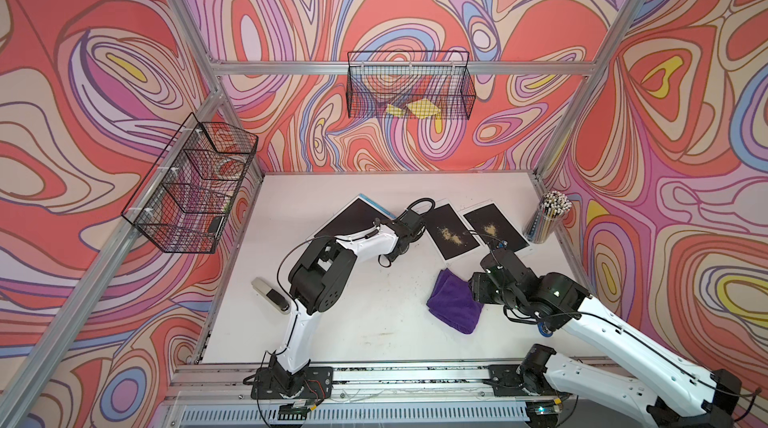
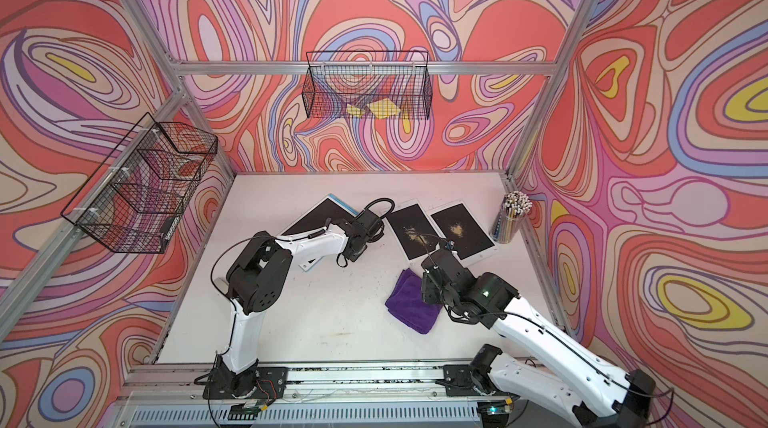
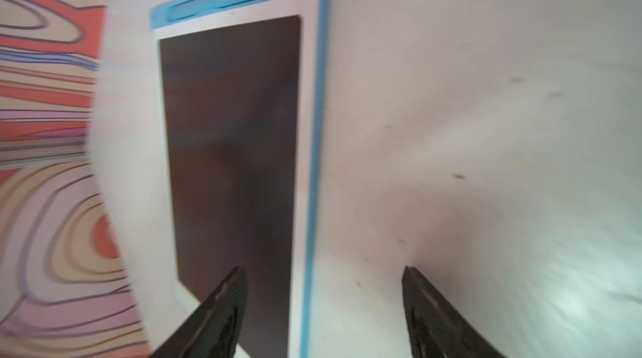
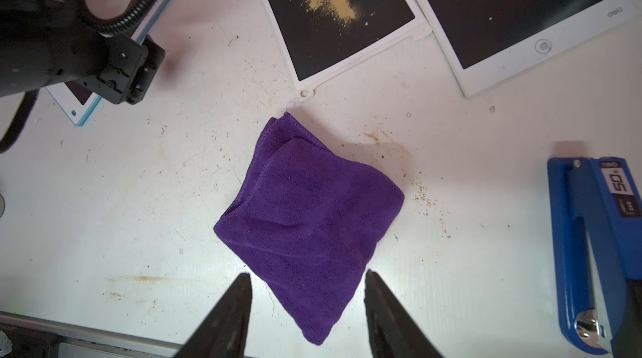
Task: Wipe the drawing tablet
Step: Place the drawing tablet at the center of the board, then move the drawing tablet to the center of the board.
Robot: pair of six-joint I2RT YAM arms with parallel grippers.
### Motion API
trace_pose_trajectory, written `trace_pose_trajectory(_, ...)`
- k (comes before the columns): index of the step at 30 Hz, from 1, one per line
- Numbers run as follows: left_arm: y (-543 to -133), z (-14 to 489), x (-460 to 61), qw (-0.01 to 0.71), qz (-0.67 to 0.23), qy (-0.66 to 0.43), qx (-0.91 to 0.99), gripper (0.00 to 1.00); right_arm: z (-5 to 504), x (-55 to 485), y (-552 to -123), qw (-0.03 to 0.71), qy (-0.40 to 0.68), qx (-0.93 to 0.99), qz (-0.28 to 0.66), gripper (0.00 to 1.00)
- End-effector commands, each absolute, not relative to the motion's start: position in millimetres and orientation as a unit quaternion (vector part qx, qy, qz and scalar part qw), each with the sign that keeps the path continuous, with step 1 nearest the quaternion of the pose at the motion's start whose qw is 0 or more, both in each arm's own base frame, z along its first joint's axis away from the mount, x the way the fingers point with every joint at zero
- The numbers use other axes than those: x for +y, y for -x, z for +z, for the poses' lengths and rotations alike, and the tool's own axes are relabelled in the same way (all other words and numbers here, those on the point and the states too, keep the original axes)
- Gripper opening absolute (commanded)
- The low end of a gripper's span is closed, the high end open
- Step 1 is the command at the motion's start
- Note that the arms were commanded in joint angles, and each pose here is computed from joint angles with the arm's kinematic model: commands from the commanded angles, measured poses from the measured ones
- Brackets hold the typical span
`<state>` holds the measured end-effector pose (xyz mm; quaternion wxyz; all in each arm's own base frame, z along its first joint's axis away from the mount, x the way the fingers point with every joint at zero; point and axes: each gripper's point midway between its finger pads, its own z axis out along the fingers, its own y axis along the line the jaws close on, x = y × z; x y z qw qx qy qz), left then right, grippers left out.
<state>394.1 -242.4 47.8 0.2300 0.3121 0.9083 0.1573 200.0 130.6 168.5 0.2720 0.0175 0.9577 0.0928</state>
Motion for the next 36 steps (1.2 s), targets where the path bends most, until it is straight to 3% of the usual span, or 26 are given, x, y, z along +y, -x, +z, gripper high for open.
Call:
trace_pose_trajectory(1, -352.3, 63.6, -279.6, 0.189, -0.028, -0.296, 0.936, 0.75, 177.5, 142.8, -218.6, 0.273, -0.013, 0.956, 0.104, 0.59)
trace_pose_trajectory(6, -360.0, 97.9, -287.6, 0.212, -0.141, -0.215, 0.943, 0.72, 155.2, 146.4, -269.2, 0.231, -0.041, 0.961, 0.144, 0.58)
trace_pose_trajectory(12, -367.3, 81.3, -270.7, 0.199, -0.206, -0.125, 0.95, 0.67, 82.9, 158.9, -282.5, 0.127, -0.029, 0.986, 0.102, 0.66)
trace_pose_trajectory(16, -363.6, 76.1, -273.5, 0.191, -0.225, -0.108, 0.949, 0.63, 77.2, 154.4, -276.3, 0.125, -0.045, 0.987, 0.089, 0.76)
trace_pose_trajectory(18, -362.1, 78.4, -274.6, 0.197, -0.237, -0.102, 0.946, 0.63, 80.2, 151.8, -270.0, 0.122, -0.043, 0.989, 0.078, 0.88)
trace_pose_trajectory(23, -360.5, 78.2, -274.3, 0.195, -0.247, -0.083, 0.945, 0.63, 94.1, 147.2, -278.4, 0.145, -0.057, 0.986, 0.06, 0.91)
trace_pose_trajectory(28, -377.0, 85.1, -303.1, 0.187, -0.336, -0.034, 0.923, 0.63, 123.0, 145.2, -354.4, 0.203, -0.102, 0.969, 0.094, 0.85)
trace_pose_trajectory(31, -389.1, 82.4, -321.9, 0.162, -0.384, -0.001, 0.909, 0.63, 122.4, 137.3, -416.8, 0.207, -0.142, 0.957, 0.148, 0.84)
trace_pose_trajectory(36, -414.0, 70.8, -336.1, 0.152, -0.407, 0.028, 0.9, 0.62, 92.9, 136.7, -506.8, 0.197, -0.164, 0.954, 0.155, 0.83)
